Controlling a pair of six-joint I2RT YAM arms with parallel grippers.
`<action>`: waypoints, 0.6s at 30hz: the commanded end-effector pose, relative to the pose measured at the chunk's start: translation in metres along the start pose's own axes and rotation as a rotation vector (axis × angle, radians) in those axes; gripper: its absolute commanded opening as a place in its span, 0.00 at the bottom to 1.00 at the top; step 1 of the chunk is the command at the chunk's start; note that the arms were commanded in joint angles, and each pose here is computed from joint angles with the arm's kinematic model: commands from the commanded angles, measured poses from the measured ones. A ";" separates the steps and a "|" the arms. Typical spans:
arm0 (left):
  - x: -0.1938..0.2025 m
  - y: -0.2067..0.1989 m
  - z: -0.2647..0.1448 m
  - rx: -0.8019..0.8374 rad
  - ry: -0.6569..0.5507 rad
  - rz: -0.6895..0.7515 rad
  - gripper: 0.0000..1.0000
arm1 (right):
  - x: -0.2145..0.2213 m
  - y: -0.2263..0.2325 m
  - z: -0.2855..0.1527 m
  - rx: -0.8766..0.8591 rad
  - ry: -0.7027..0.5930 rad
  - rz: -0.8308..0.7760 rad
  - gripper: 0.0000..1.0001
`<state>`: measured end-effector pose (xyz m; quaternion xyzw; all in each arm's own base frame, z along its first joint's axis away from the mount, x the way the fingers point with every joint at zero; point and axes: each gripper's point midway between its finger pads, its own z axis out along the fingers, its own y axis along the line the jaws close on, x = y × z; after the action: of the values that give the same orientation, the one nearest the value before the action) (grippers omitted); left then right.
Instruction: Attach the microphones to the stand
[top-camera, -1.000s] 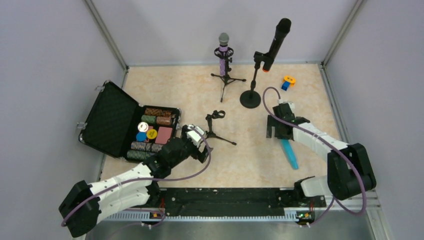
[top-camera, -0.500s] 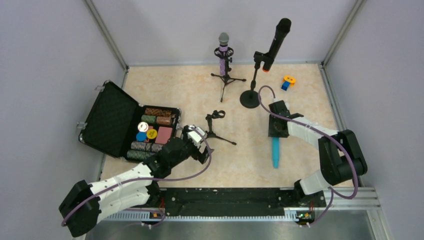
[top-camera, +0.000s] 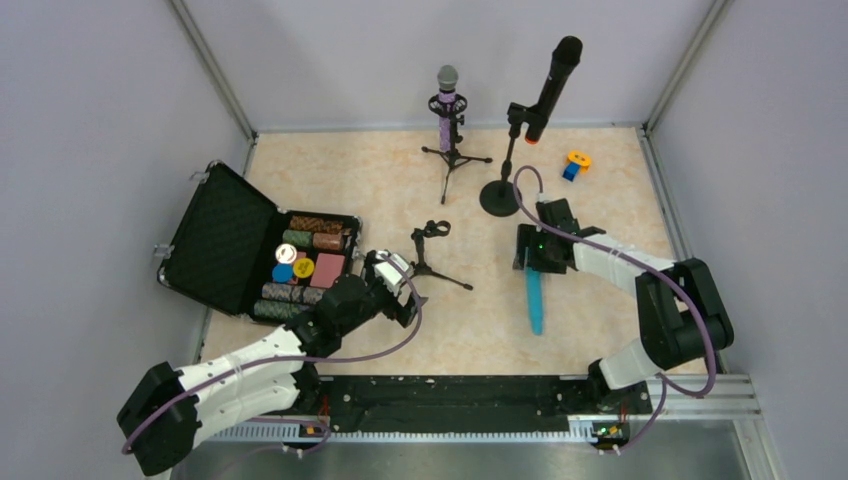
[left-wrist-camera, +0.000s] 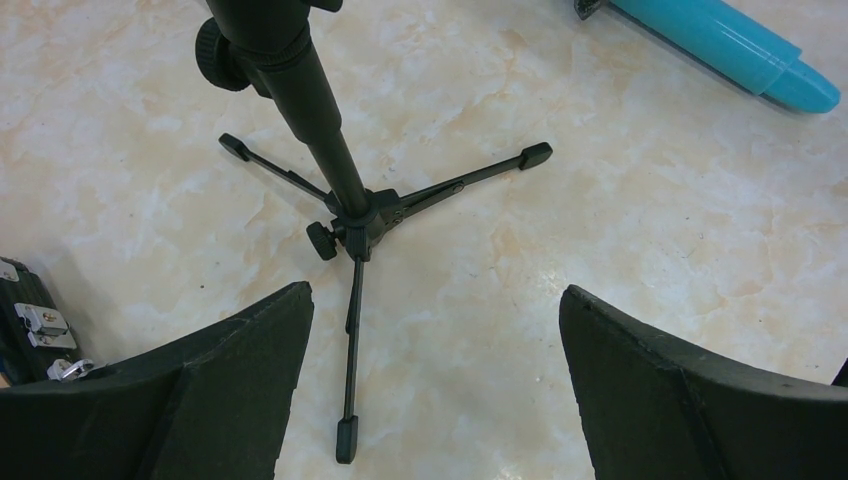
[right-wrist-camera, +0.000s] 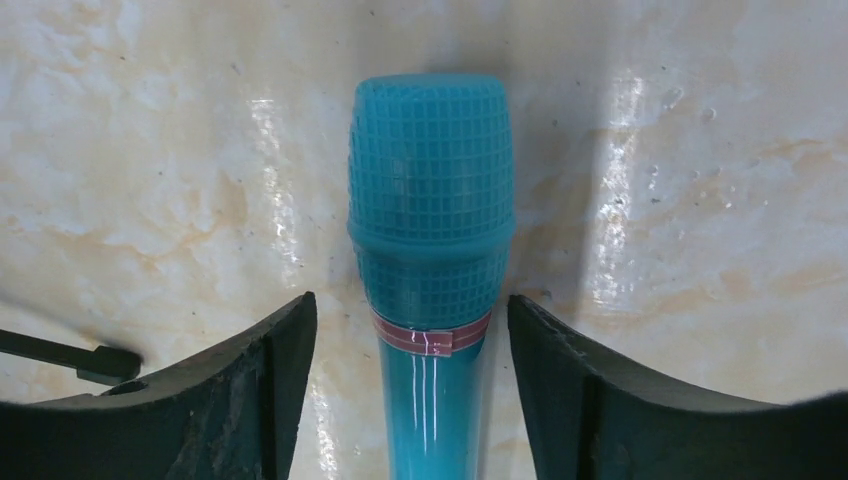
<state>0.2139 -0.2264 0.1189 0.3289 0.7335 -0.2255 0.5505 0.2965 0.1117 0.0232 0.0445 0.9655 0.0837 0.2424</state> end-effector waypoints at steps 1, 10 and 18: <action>-0.024 -0.002 0.002 0.010 -0.068 -0.005 0.97 | 0.025 -0.017 0.001 0.061 0.072 -0.057 0.78; -0.029 -0.003 0.007 0.011 -0.070 -0.020 0.96 | 0.029 -0.020 -0.003 0.104 0.082 -0.141 0.77; -0.047 -0.005 0.001 0.031 -0.106 -0.007 0.96 | 0.042 -0.011 0.015 0.139 0.158 -0.210 0.58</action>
<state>0.2141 -0.2321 0.1211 0.3335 0.7335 -0.2330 0.5445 0.2911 0.1054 0.0171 -0.0264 0.9714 0.0067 0.2358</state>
